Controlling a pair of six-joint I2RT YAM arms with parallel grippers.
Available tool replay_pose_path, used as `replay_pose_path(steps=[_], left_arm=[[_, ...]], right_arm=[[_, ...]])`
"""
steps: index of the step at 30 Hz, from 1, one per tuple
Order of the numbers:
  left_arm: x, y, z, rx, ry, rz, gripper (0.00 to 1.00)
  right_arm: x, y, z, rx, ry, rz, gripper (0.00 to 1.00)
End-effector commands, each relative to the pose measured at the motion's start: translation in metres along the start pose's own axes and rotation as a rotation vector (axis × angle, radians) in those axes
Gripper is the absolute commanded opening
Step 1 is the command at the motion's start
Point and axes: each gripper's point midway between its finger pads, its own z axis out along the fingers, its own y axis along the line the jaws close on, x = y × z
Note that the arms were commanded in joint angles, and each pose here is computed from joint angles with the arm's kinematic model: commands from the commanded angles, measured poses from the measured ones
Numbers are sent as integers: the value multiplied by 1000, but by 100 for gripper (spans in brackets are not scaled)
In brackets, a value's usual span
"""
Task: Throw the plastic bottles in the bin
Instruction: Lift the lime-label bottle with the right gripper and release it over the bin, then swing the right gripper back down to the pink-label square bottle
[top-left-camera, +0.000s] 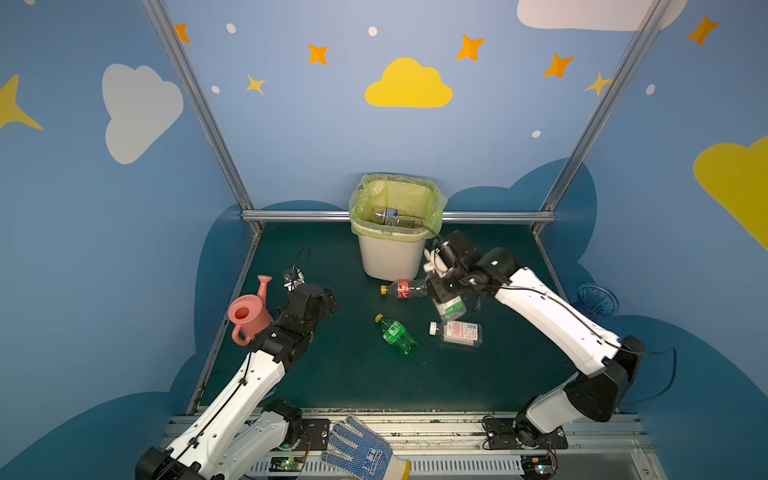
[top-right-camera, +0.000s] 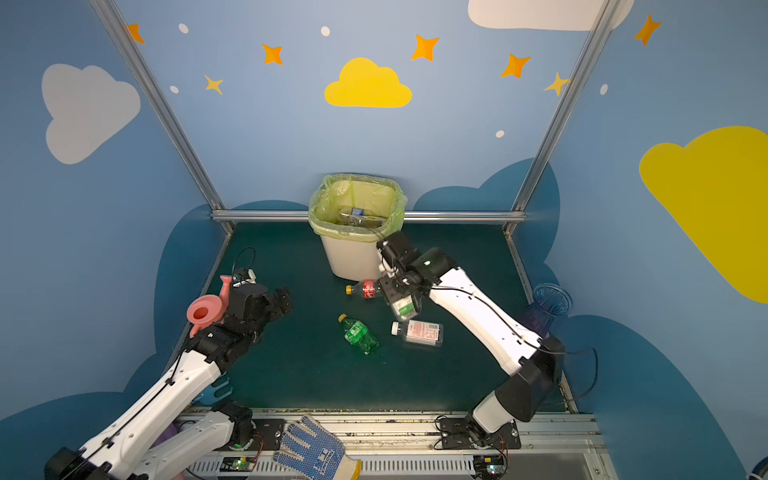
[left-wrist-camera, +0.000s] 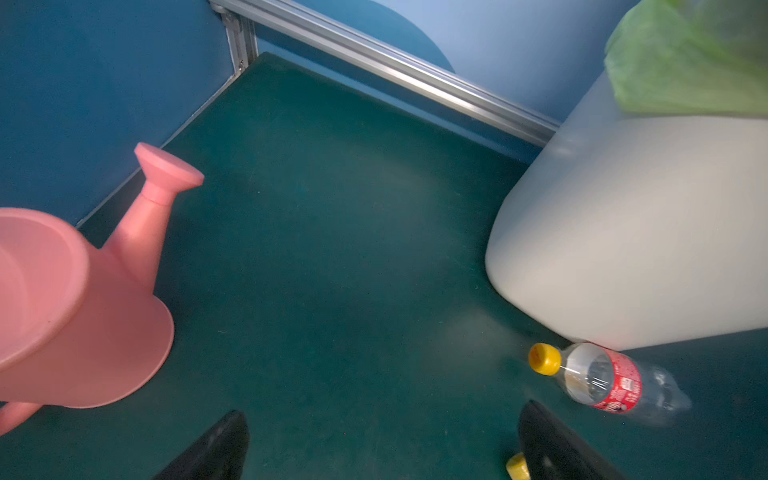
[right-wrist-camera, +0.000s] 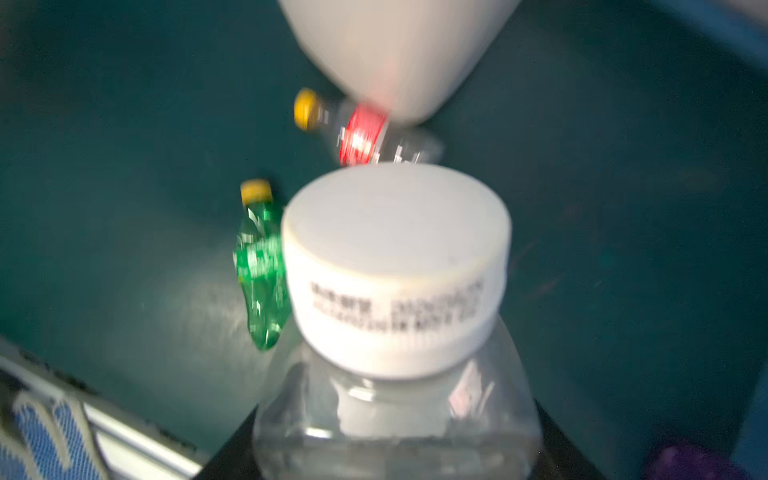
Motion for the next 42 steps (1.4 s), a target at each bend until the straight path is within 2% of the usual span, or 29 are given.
replay_pose_path(steps=[1, 5, 8, 10, 12, 15, 17, 19, 20, 21, 23, 26, 29, 33, 36, 38, 42], left_arm=[[2, 4, 6, -13, 1, -23, 100], [12, 11, 14, -27, 25, -28, 100], [20, 14, 20, -33, 48, -28, 100], [24, 15, 22, -38, 62, -23, 100], [28, 15, 24, -40, 76, -18, 100], [33, 15, 26, -43, 97, -15, 100], [34, 13, 27, -36, 106, -18, 100], [35, 13, 27, -39, 114, -19, 100], [34, 13, 27, -39, 116, -20, 100], [34, 12, 26, -37, 118, -18, 100], [35, 13, 27, -39, 122, -13, 100], [37, 12, 29, -37, 131, -9, 100], [41, 9, 31, -31, 152, -13, 100], [43, 1, 35, -11, 187, -14, 100], [47, -3, 39, -5, 215, -11, 100], [50, -5, 41, 0, 230, -10, 100], [53, -5, 45, -3, 238, -1, 100]], right_arm=[[-73, -46, -92, 153, -333, -55, 52], [-145, -69, -191, 206, -693, -29, 53], [-178, -72, -223, 185, -854, -13, 56], [-192, -71, -214, 145, -870, 14, 56], [-203, -63, -180, 52, -826, 42, 57], [-207, -33, -89, -129, -646, 54, 59], [-199, -10, -15, -224, -478, 54, 62], [-198, -8, 13, -227, -413, 64, 65], [-203, -11, 8, -221, -433, 75, 68], [-209, -13, -1, -218, -468, 80, 75], [-226, -22, -45, -196, -587, 87, 91], [-238, -36, -116, -163, -763, 105, 97], [-229, -46, -169, -142, -880, 131, 98], [-201, -61, -189, -69, -860, 160, 98], [-167, -83, -175, 19, -789, 258, 98], [-136, -103, -159, 66, -726, 385, 98], [-49, -128, -96, 91, -515, 686, 98]])
